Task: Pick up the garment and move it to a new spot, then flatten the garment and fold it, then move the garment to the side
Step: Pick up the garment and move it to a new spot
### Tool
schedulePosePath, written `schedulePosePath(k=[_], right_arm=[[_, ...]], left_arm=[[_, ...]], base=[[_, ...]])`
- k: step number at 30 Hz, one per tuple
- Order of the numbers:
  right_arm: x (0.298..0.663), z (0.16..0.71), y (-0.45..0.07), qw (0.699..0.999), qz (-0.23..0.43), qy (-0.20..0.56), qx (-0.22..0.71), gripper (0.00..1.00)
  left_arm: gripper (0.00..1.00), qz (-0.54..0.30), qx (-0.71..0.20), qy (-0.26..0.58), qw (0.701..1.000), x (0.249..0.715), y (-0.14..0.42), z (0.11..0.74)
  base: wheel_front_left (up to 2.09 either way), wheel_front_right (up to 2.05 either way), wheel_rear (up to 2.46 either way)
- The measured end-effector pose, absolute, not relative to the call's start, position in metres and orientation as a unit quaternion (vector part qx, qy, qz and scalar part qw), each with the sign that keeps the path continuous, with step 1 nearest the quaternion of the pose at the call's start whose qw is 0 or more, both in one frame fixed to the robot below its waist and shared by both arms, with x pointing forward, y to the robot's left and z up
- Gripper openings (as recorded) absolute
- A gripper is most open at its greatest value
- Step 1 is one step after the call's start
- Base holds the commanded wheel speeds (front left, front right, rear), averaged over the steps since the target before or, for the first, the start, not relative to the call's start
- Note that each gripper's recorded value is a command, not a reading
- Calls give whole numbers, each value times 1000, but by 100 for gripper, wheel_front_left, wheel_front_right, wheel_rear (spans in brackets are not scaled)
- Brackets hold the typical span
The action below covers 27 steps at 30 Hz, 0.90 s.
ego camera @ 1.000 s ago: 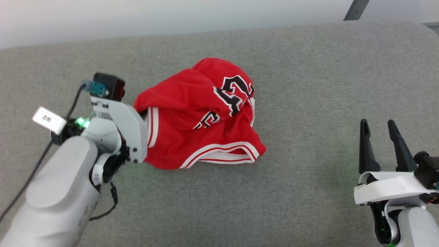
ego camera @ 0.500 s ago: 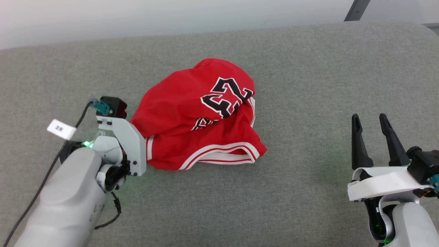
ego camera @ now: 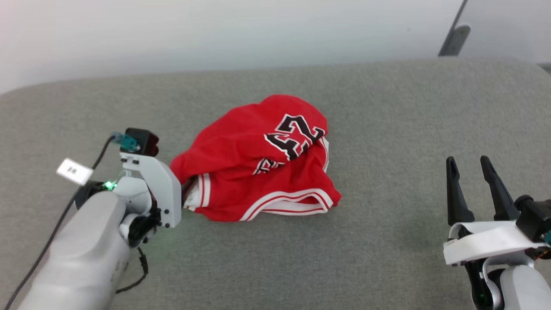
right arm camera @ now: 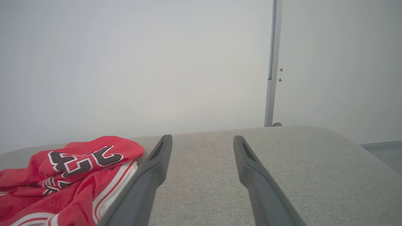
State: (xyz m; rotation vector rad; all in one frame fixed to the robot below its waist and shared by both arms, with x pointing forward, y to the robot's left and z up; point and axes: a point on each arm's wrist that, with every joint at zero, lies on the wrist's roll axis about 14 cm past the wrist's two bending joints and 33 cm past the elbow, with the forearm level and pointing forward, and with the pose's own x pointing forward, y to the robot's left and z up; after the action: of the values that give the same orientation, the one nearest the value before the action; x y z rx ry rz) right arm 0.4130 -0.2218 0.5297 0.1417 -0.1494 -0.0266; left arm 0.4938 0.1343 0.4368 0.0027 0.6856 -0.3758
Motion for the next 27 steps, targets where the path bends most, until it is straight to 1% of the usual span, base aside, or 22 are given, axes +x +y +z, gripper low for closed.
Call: schedulePosePath(k=[6,15,22,27], right_arm=[[405,540,-216,994,1,-87,69,100],[390,552,-208,992,17,-104,67,100],[385,556,-205,991,24,-111,64,100],[382,552,-205,992,21,-107,67,100]], left_arm=[[100,-175,-11,257,951,486,152,468],[100,-148,-19,116,982,454,196,509],[100,-101,-27,22,994,425,235,534],[100,-59,-32,-7,998,405,260,541]], base=[[0,0,0],[0,0,0],[0,0,0],[0,0,0]])
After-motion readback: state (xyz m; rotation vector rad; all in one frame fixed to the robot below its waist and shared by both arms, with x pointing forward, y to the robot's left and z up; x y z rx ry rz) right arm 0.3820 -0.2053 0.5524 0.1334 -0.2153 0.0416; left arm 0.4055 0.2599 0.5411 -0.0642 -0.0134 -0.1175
